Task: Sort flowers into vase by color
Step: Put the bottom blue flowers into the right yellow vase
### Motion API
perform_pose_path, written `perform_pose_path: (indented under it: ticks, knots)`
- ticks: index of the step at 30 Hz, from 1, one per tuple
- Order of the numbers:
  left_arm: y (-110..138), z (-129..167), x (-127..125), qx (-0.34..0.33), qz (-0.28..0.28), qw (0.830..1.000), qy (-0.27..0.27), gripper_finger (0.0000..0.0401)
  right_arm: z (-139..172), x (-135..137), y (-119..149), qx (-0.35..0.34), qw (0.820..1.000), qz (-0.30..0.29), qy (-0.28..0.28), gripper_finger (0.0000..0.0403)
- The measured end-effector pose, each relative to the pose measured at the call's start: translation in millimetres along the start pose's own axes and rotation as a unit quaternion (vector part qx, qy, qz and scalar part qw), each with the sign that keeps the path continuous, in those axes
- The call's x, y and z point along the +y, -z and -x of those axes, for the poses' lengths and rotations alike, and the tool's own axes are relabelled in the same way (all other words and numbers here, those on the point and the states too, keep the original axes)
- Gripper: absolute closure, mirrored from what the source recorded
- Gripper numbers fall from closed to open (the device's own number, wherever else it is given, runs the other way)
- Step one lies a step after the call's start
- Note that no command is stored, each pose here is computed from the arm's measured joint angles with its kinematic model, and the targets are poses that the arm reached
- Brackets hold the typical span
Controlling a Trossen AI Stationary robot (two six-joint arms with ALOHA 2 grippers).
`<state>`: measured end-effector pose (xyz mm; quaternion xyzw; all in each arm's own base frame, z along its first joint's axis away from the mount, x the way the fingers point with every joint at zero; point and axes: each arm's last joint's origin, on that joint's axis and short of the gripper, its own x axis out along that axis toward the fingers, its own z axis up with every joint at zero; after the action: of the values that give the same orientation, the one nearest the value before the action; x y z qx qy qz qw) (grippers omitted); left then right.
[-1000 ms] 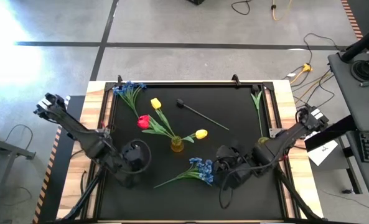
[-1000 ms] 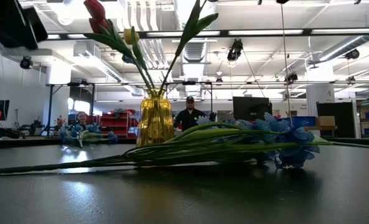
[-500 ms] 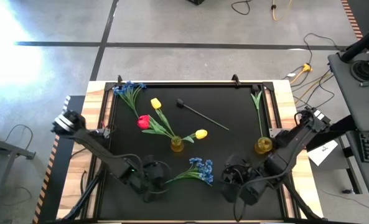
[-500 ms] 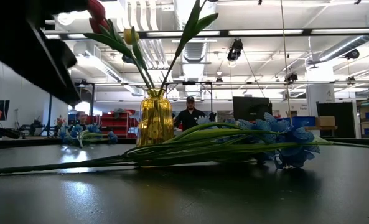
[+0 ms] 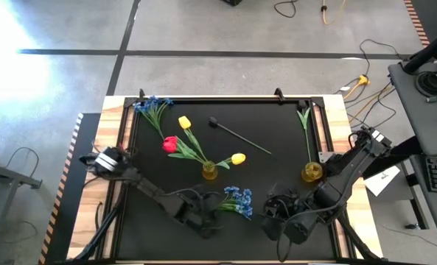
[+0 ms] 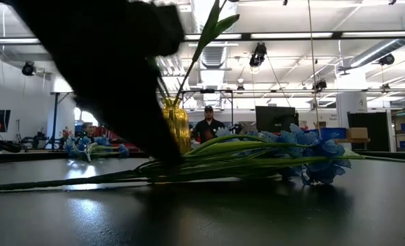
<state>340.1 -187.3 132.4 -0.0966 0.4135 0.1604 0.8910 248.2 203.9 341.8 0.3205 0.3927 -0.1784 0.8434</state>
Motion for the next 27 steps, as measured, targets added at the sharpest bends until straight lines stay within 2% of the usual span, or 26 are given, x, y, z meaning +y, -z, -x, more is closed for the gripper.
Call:
perform_pose_path:
  ticks: [4, 7, 10, 13, 16, 21, 23, 27]
  knots:
    - [-9, -22, 1, 0.033, 0.003, 0.999, -0.003, 0.0264, 0, 0, 0, 0.0, 1.0, 0.0, 0.0, 0.0184]
    - [-12, -27, -1, 0.05, -0.006, 0.999, 0.005, 0.0317, 0, 0, 0, 0.002, 1.0, 0.0, -0.002, 0.0184]
    - [-14, -23, 0, 0.053, -0.006, 0.999, 0.011, 0.0381, 1, 0, 1, 0.005, 1.0, 0.005, -0.004, 0.0184]
    - [-18, -6, 2, 0.057, -0.007, 0.998, 0.017, 0.0389, 5, 1, 0, 0.004, 1.0, 0.029, -0.009, 0.0184]
    - [-33, 28, 3, 0.025, 0.002, 0.999, 0.03, 0.0395, 12, -4, -3, 0.006, 0.999, 0.051, 0.001, 0.0184]
    - [-60, 107, 8, -0.086, 0.014, 0.994, 0.068, 0.0399, 15, -16, -3, 0.056, 0.992, 0.104, 0.038, 0.0184]
    - [-69, 141, 12, -0.141, 0.02, 0.986, 0.086, 0.04, 15, -19, -2, 0.057, 0.991, 0.111, 0.052, 0.0184]
    - [-85, 192, 25, -0.249, 0.035, 0.96, 0.123, 0.04, 9, -10, -6, 0.024, 0.991, 0.129, 0.016, 0.0184]
